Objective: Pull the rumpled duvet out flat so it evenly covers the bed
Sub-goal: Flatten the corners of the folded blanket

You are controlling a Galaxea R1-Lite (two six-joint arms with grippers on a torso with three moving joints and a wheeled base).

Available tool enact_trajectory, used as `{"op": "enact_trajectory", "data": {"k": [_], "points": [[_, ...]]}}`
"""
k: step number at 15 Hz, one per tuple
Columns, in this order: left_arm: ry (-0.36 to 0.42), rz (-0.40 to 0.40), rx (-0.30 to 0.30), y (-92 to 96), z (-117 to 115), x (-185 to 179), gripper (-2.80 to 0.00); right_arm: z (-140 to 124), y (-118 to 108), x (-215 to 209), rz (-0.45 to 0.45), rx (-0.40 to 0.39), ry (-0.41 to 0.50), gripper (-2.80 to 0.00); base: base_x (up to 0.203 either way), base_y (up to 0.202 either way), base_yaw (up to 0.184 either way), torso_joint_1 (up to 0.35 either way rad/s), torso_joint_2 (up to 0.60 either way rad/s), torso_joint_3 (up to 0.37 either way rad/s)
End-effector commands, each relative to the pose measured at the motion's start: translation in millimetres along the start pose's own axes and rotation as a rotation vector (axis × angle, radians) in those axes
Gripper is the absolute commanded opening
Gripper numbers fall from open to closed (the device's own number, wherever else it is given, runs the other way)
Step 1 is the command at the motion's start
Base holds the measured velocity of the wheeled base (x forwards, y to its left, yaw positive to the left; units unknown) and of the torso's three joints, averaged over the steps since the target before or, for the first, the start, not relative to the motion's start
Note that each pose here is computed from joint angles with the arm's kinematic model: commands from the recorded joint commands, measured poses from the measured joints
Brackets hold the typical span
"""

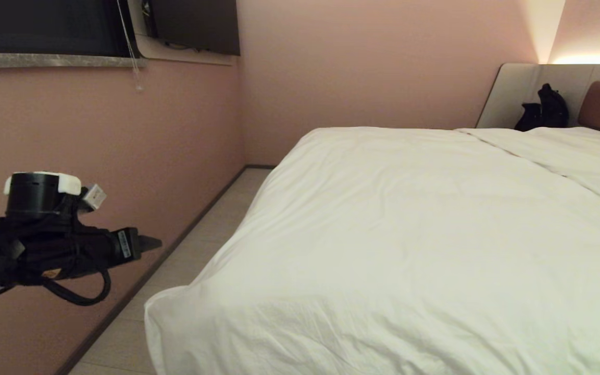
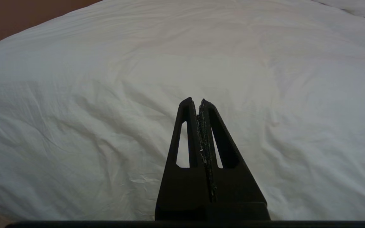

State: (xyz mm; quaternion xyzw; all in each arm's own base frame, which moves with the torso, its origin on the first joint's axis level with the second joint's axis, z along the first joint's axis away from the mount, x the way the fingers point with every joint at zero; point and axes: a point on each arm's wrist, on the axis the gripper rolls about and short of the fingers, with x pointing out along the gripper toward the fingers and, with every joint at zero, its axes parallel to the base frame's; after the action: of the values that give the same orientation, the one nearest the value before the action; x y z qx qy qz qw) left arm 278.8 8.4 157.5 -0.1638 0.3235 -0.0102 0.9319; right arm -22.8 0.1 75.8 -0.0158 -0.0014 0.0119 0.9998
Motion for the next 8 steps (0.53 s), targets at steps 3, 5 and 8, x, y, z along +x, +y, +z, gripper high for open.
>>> {"op": "enact_trajectory", "data": {"k": [3,5,8], "points": [[-0.003,-0.12,-0.15,-6.2,9.3,-8.0,-2.8,0.0,0.0,0.1,0.001,-0.001,0.0,-2.8,0.0,0.0,0.0,0.0,0.0,0.0],[0.027,-0.146,-0.296,-6.3,16.0,6.5,-2.8,0.1,0.0,0.1,0.001,-0.001,0.001,-2.8,0.0,0.0,0.0,0.0,0.0,0.0],[0.064,-0.123,-0.442,-3.1,23.2,30.5,-2.8,0.1,0.0,0.1,0.001,-0.001,0.001,-2.8,0.0,0.0,0.0,0.0,0.0,0.0]]}}
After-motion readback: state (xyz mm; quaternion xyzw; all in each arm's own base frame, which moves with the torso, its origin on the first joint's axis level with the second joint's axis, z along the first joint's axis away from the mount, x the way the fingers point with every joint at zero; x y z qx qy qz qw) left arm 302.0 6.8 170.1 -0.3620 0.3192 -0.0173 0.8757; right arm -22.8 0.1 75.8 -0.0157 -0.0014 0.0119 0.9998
